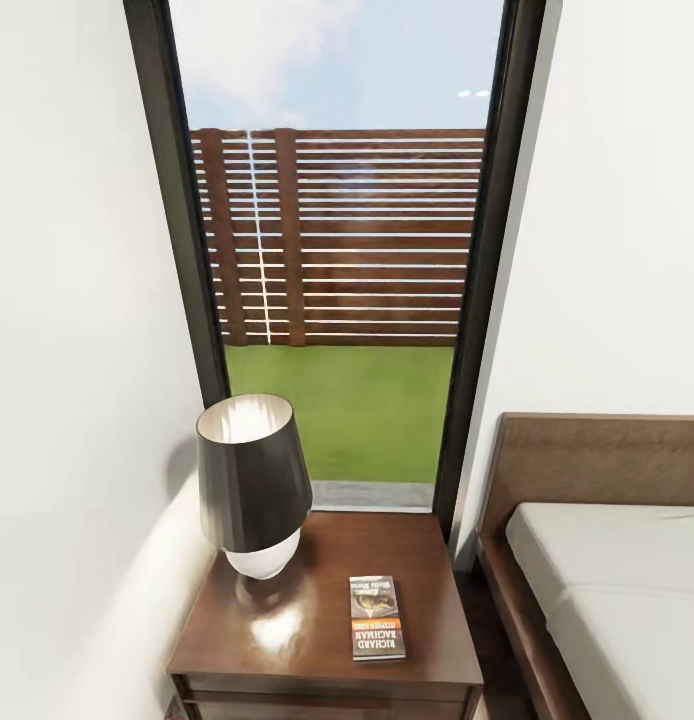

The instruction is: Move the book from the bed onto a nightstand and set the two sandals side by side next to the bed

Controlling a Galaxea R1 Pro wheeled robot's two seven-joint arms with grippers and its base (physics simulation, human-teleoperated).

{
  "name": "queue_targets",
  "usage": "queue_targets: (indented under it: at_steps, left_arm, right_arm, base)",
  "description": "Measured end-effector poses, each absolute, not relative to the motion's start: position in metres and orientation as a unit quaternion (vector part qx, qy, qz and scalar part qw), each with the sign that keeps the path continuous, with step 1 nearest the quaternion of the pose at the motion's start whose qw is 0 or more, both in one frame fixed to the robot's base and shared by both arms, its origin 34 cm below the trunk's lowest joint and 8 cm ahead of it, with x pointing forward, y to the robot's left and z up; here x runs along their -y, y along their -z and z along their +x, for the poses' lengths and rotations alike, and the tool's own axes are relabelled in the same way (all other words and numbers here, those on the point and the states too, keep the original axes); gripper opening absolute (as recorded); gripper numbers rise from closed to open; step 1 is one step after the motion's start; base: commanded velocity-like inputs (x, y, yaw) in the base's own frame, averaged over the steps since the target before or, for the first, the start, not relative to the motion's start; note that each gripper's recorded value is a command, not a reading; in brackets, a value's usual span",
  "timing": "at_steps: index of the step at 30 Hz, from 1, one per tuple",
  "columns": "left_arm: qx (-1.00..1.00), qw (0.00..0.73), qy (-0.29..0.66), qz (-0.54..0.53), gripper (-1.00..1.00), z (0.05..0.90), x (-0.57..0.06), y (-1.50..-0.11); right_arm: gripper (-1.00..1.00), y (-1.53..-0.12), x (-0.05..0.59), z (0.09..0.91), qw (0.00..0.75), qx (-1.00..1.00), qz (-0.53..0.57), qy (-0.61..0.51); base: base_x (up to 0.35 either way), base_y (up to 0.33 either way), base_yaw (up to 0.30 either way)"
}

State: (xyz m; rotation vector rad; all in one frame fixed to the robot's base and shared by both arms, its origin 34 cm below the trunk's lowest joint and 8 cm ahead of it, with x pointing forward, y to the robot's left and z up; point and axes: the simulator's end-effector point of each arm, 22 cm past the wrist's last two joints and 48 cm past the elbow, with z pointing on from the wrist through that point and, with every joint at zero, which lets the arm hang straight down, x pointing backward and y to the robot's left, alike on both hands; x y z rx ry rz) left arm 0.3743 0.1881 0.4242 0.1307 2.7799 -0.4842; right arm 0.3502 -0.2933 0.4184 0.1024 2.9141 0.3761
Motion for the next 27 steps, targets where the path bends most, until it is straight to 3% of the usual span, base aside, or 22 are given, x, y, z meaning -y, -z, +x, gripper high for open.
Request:
queue_targets:
  at_steps: [27]
  left_arm:
    - [-0.972, 0.158, 0.170, 0.046, 1.00, 0.375, -0.187, -0.424]
  right_arm:
    - [1.00, -0.417, 0.257, 0.351, 0.099, -0.983, 0.030, -0.150]
  base:
    - [0.000, 0.000, 0.000]
